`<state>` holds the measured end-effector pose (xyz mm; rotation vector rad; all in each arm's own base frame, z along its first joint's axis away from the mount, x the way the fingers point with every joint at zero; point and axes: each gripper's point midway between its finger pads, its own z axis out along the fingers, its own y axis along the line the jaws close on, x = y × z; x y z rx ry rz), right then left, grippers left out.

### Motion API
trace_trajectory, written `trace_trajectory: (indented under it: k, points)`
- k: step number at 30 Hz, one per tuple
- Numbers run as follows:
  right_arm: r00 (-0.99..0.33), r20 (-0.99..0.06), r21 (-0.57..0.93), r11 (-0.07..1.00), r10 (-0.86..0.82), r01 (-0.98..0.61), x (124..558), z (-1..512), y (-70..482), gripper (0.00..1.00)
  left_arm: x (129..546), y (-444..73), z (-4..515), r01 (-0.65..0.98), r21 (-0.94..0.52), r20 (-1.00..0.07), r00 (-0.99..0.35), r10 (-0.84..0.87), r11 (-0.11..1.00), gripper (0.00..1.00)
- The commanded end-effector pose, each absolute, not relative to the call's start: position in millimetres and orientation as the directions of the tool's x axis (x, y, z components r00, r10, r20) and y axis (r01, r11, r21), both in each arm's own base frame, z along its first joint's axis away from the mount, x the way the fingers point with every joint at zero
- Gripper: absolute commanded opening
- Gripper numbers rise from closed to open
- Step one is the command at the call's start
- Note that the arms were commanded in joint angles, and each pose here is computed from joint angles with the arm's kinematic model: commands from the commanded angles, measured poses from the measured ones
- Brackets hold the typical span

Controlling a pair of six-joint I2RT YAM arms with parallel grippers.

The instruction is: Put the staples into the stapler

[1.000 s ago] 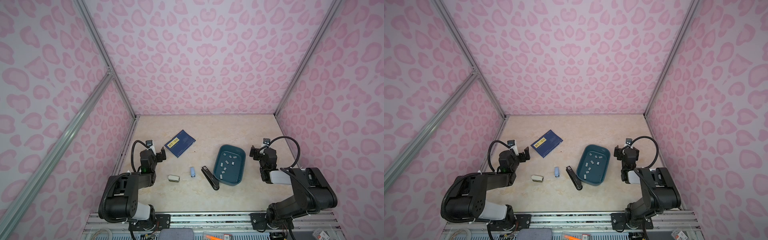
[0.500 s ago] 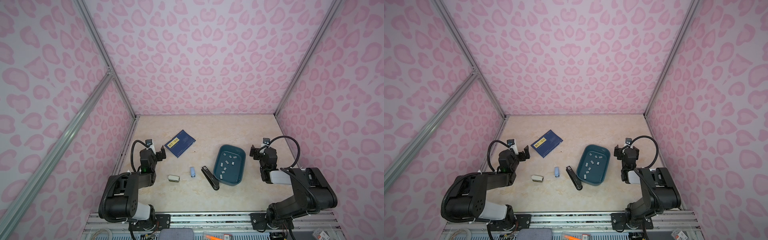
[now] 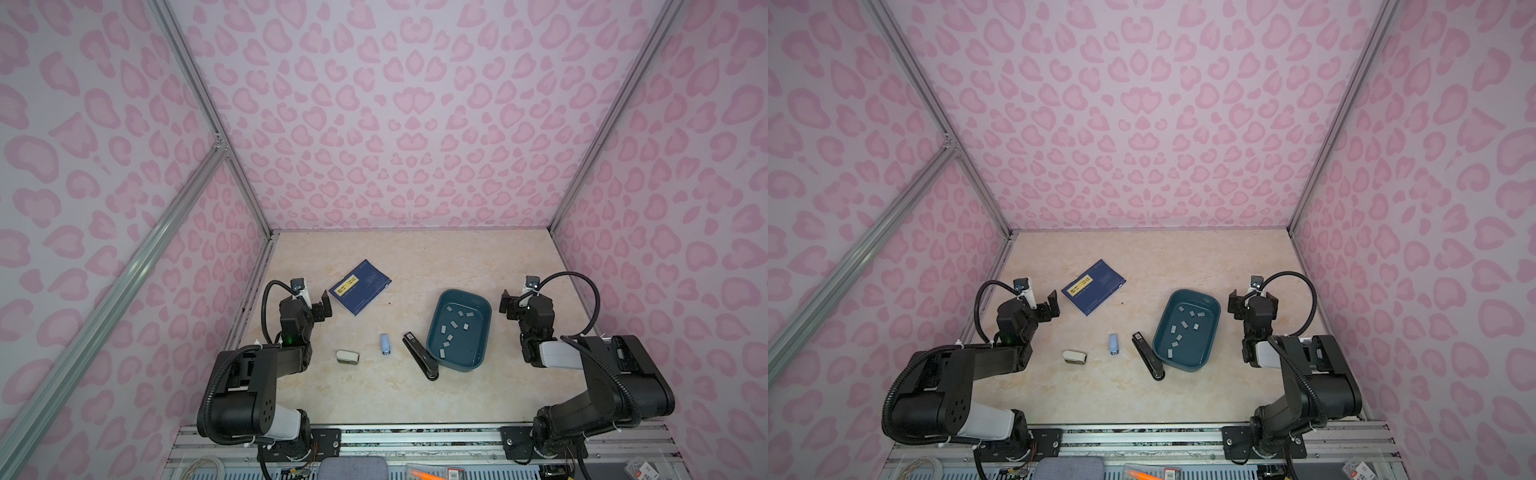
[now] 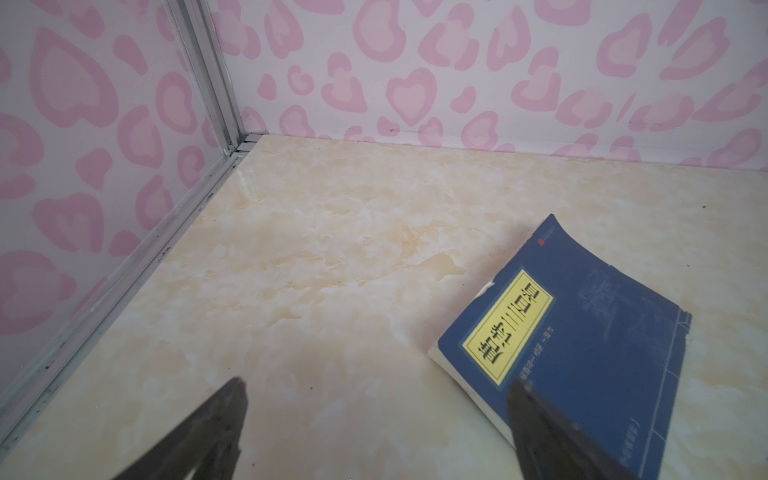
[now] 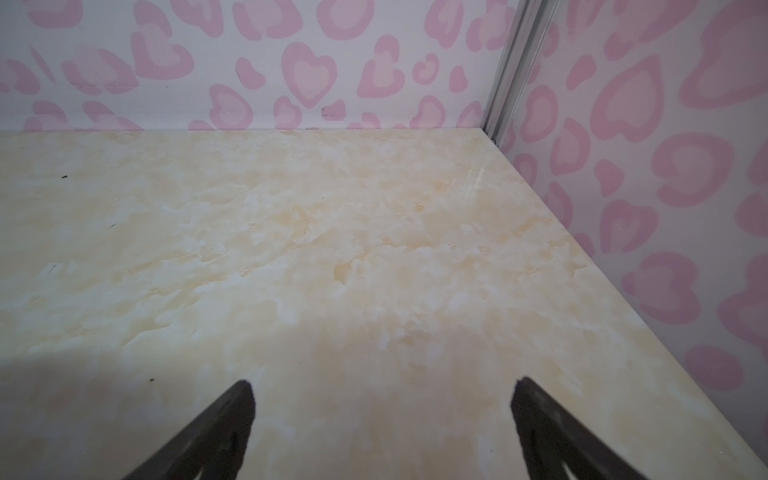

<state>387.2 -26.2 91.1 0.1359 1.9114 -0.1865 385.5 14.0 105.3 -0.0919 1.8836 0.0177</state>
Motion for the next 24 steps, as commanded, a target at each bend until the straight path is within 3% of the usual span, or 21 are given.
trace_trajectory:
  k: [1, 4, 6, 8, 10, 13, 14, 16, 17, 19, 21, 23, 24]
  points:
    - [-0.263, -0.965, -0.057, 0.979, -0.004, 0.197, 388.2, 108.6, -26.9, 0.98, 390.2, 17.3, 120.8, -0.089, -0.033, -0.967, -0.248, -0.054, 0.996, 0.98]
    - [-0.228, -0.974, -0.107, 0.921, -0.021, 0.374, 365.2, 140.1, -40.6, 0.98, 392.1, 31.0, 142.0, -0.206, -0.055, -0.936, -0.330, -0.122, 0.977, 0.98]
    - [-0.259, -0.966, -0.119, 0.891, -0.002, 0.438, 353.4, 155.9, -43.3, 0.98, 386.9, 23.4, 155.2, -0.176, -0.091, -0.940, -0.310, -0.143, 0.980, 0.98]
    - [-0.248, -0.961, -0.018, 0.870, 0.120, 0.492, 342.5, 176.0, -46.4, 0.98, 377.4, 9.7, 177.6, -0.122, -0.114, -0.963, -0.231, -0.140, 0.986, 0.98]
    - [-0.193, -0.922, 0.181, 0.814, 0.336, 0.553, 324.6, 191.0, -49.2, 0.98, 367.5, -4.0, 200.7, -0.061, -0.189, -0.963, -0.182, -0.197, 0.980, 0.98]
    - [-0.200, -0.848, 0.345, 0.798, 0.490, 0.494, 302.0, 203.2, -35.9, 0.98, 349.6, -37.3, 242.9, 0.133, -0.296, -0.948, -0.162, -0.274, 0.946, 0.98]
    - [-0.233, -0.807, 0.422, 0.806, 0.543, 0.416, 299.3, 209.3, -20.7, 0.98, 341.3, -50.6, 256.4, 0.212, -0.319, -0.943, -0.164, -0.288, 0.924, 0.98]
    - [-0.344, -0.800, 0.501, 0.863, 0.491, 0.068, 301.8, 232.5, 39.9, 0.98, 324.0, -69.8, 270.7, 0.328, -0.334, -0.941, -0.176, -0.290, 0.884, 0.98]
    - [-0.374, -0.785, 0.528, 0.849, 0.494, 0.014, 295.3, 236.3, 56.7, 0.98, 315.7, -75.5, 275.3, 0.364, -0.342, -0.939, -0.172, -0.298, 0.866, 0.98]
    - [-0.413, -0.791, 0.523, 0.849, 0.451, -0.074, 280.6, 239.3, 93.3, 0.98, 307.7, -70.2, 273.1, 0.332, -0.394, -0.919, -0.172, -0.355, 0.857, 0.98]
    - [-0.423, -0.806, 0.494, 0.864, 0.413, -0.098, 267.6, 239.3, 122.6, 0.97, 307.5, -48.3, 258.1, 0.175, -0.491, -0.867, -0.193, -0.459, 0.854, 0.98]
    - [-0.450, -0.831, 0.447, 0.874, 0.326, -0.191, 253.2, 242.0, 168.9, 0.81, 304.4, -28.6, 236.6, -0.007, -0.570, -0.795, -0.246, -0.554, 0.822, 0.98]
    - [-0.454, -0.843, 0.409, 0.892, 0.288, -0.194, 248.5, 241.0, 186.1, 0.74, 301.9, -32.1, 233.2, -0.005, -0.561, -0.793, -0.283, -0.539, 0.828, 0.98]
